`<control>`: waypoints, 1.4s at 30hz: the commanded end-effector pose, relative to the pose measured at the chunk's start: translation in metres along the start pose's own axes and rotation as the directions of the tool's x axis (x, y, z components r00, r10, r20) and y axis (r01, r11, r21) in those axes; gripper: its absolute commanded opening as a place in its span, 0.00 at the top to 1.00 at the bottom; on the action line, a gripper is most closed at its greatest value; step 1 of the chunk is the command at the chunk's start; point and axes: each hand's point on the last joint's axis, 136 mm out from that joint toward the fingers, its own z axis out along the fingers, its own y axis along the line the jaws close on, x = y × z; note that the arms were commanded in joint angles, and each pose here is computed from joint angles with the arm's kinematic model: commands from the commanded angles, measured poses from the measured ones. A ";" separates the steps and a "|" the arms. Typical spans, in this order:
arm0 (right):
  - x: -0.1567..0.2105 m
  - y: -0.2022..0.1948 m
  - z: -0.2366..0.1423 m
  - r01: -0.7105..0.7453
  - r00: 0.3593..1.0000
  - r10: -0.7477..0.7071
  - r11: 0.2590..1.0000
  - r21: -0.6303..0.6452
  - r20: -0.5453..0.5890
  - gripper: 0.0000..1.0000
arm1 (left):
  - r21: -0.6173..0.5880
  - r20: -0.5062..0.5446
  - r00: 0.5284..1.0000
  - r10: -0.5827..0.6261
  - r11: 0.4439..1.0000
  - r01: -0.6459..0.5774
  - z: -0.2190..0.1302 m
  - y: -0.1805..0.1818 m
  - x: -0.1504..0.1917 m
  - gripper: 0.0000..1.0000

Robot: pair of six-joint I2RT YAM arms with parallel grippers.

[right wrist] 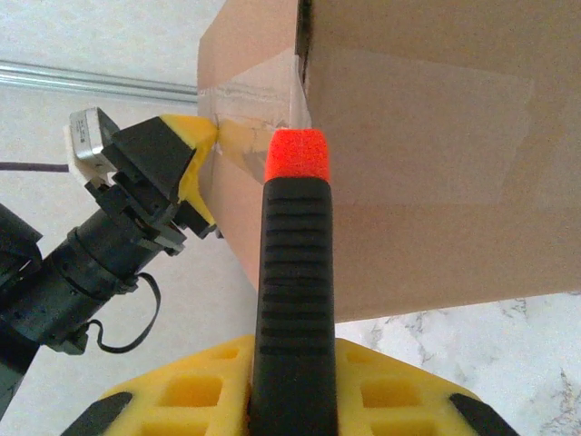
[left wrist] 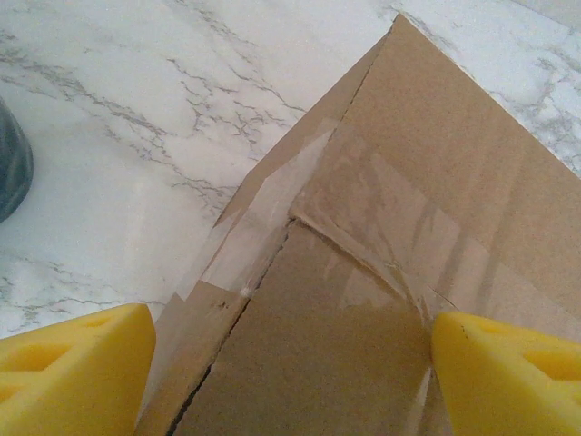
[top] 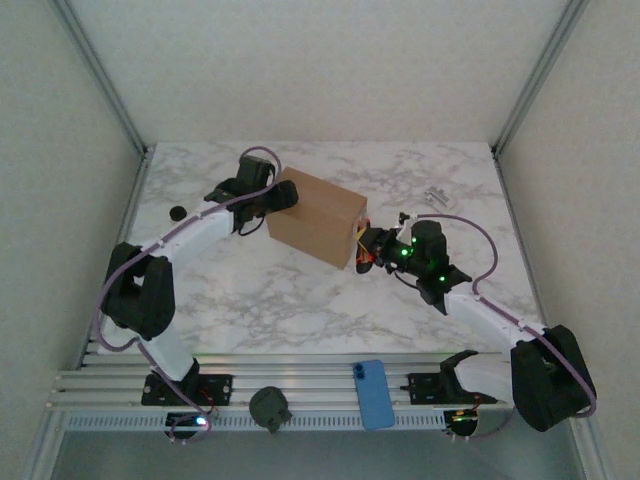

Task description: Unpack the express box

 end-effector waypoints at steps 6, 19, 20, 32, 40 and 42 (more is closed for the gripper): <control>0.061 0.001 0.001 -0.013 0.972 0.005 0.999 -0.036 -0.236 1.00 | -0.221 -0.237 0.970 -0.046 0.975 -0.008 0.021 0.054 0.081 0.22; 0.070 0.005 -0.013 0.038 0.965 -0.046 0.999 -0.035 -0.258 1.00 | -0.231 -0.232 0.971 -0.047 0.973 -0.008 0.022 0.056 0.080 0.21; 0.071 0.006 -0.015 0.051 0.963 -0.058 0.998 -0.035 -0.262 1.00 | -0.231 -0.234 0.971 -0.046 0.973 -0.009 0.022 0.056 0.081 0.21; 0.069 0.013 -0.026 0.056 0.935 -0.090 0.993 -0.108 -0.343 1.00 | -0.239 -0.239 0.970 -0.042 0.971 -0.017 0.022 0.059 0.083 0.21; 0.073 0.019 -0.029 0.056 0.928 -0.103 0.989 -0.139 -0.357 1.00 | -0.240 -0.239 0.970 -0.041 0.971 -0.018 0.022 0.059 0.083 0.21; 0.073 0.020 -0.030 0.053 0.929 -0.102 0.988 -0.142 -0.357 1.00 | -0.241 -0.239 0.970 -0.041 0.970 -0.019 0.022 0.059 0.083 0.21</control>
